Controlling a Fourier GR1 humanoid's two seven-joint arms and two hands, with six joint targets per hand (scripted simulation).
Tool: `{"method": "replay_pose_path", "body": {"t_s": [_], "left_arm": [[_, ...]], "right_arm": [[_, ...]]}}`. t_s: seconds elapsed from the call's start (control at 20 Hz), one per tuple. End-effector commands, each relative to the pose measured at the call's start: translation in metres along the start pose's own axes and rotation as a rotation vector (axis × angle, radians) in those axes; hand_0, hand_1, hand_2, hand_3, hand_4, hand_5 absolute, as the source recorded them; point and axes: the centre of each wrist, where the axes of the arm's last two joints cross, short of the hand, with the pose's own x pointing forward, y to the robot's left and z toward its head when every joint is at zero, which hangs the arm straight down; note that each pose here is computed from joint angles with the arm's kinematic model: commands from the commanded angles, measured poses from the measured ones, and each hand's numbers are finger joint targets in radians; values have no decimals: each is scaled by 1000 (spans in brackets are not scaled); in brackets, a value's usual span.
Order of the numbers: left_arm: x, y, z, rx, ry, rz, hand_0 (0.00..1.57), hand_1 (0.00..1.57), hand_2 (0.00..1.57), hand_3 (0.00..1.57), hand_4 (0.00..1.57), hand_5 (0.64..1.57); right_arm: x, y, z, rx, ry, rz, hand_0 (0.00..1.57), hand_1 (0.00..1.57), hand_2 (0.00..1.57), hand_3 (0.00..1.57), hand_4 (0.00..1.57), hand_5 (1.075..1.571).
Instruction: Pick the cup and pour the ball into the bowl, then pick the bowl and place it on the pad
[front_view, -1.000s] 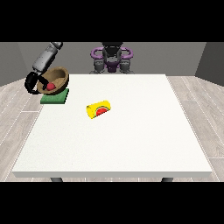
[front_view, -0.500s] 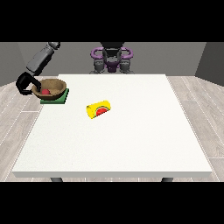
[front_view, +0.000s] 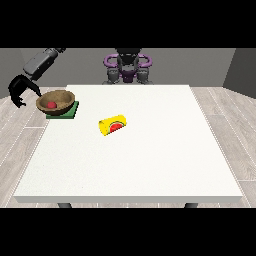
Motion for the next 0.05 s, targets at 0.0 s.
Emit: {"method": "replay_pose_path", "body": {"t_s": [0.0], "left_arm": [[-24, 2, 10, 21, 25, -13, 0, 0, 0, 0, 0, 1515]], "right_arm": [[44, -13, -4, 31, -17, -41, 134, 134, 280, 375, 0, 1467]]}}
